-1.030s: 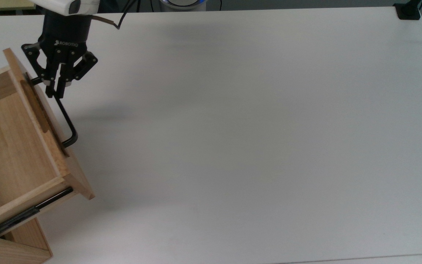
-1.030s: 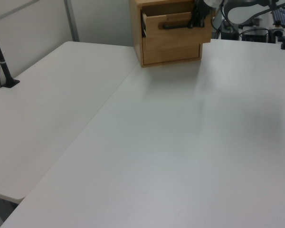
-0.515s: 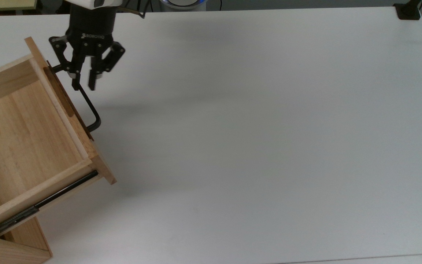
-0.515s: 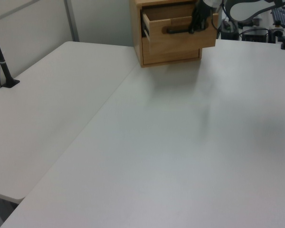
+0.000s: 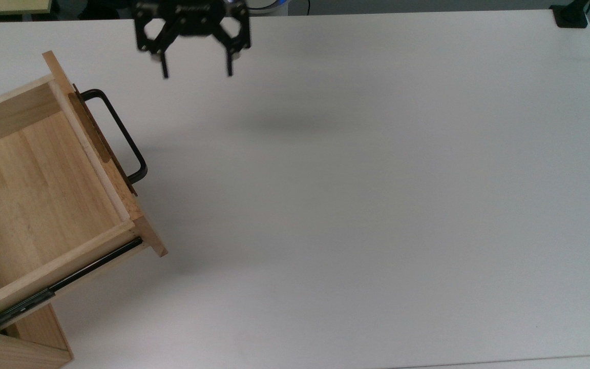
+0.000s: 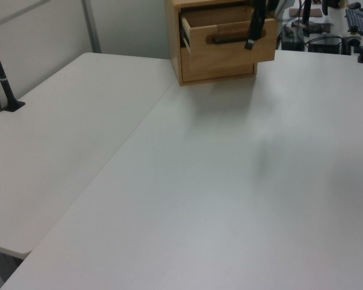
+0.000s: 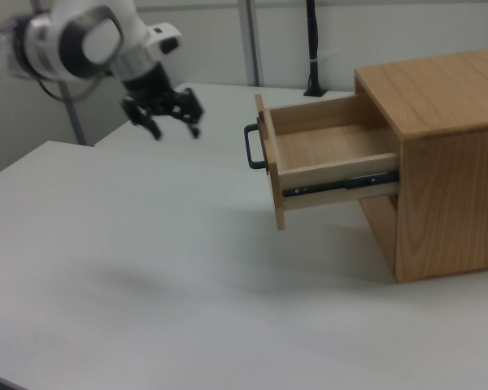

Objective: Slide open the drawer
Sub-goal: 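Open the gripper, release the handle and lift away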

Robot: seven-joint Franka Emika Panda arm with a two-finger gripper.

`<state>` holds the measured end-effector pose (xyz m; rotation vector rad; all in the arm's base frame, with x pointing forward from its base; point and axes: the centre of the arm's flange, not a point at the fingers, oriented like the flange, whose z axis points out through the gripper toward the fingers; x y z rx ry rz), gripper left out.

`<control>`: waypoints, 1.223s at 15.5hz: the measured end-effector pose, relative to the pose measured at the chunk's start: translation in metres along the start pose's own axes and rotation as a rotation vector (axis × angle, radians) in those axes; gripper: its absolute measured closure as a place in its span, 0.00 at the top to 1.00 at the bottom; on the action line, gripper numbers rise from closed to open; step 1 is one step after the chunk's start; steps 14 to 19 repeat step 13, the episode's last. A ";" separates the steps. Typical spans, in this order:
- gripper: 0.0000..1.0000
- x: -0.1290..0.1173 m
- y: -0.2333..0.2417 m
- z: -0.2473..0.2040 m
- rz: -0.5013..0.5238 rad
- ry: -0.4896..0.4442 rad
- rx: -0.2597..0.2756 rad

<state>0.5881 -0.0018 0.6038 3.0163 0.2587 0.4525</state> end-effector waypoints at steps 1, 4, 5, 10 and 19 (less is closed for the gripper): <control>0.93 -0.002 -0.010 -0.009 0.059 -0.038 0.024; 1.00 -0.008 -0.037 -0.010 0.204 -0.127 0.088; 1.00 -0.011 -0.042 -0.008 0.228 -0.157 0.103; 1.00 -0.025 -0.031 -0.004 0.227 -0.269 0.115; 1.00 -0.028 -0.022 -0.004 0.220 -0.286 0.117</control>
